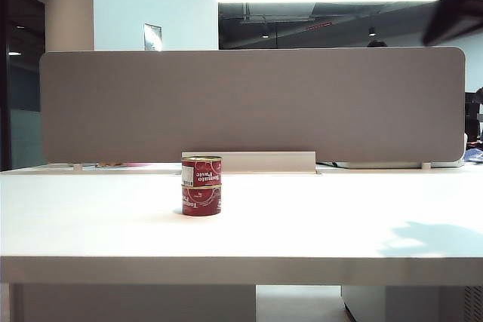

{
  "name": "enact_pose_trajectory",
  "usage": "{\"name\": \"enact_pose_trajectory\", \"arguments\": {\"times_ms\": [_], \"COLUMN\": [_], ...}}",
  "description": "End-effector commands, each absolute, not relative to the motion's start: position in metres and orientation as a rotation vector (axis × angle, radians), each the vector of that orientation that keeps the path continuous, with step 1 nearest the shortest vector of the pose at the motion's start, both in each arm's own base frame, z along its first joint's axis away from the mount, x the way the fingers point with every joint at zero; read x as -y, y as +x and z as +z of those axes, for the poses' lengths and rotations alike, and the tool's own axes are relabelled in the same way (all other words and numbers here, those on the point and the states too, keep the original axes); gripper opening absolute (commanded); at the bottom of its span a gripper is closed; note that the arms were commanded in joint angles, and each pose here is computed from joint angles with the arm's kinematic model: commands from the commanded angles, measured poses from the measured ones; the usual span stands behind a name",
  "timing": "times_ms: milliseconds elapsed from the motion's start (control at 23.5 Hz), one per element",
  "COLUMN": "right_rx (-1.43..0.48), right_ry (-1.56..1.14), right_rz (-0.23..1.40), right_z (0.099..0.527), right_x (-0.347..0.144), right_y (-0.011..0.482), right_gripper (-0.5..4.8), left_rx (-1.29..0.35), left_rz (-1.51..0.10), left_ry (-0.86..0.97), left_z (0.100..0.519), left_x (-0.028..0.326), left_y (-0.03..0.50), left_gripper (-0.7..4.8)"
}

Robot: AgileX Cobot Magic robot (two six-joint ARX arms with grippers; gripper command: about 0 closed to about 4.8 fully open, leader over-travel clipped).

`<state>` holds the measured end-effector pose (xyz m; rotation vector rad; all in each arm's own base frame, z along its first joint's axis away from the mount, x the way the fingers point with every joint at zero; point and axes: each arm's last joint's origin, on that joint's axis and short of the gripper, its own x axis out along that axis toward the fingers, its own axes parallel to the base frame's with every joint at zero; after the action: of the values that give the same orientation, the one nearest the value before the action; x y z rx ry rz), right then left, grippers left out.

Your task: Stack a can of tomatoes on the right onto the can of tomatoes on the left.

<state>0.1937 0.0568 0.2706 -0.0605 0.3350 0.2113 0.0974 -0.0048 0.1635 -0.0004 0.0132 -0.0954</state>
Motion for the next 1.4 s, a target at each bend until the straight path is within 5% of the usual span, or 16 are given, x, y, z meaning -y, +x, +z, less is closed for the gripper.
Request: {"name": "enact_pose_trajectory", "arguments": {"times_ms": [43,596,1405], "right_rx": [-0.277,-0.119,-0.165], "right_ry": [0.010,0.076,0.150], "right_rz": [0.166,0.041,0.032], "right_z": [0.270,0.234,0.186], "right_x": [-0.049,-0.026,-0.008], "right_y": [0.173,0.109,0.095], "right_gripper": [-0.05,-0.05,-0.05], "left_rx": [0.015,0.019,0.019], "left_rz": [-0.085,-0.086,-0.085], "left_ry": [0.000,0.000,0.000], "left_z": [0.167,0.167,0.167], "left_x": [0.004,0.004,0.004], "left_y": [0.097,0.097,0.097], "left_gripper": [-0.06,-0.06,-0.06]}}
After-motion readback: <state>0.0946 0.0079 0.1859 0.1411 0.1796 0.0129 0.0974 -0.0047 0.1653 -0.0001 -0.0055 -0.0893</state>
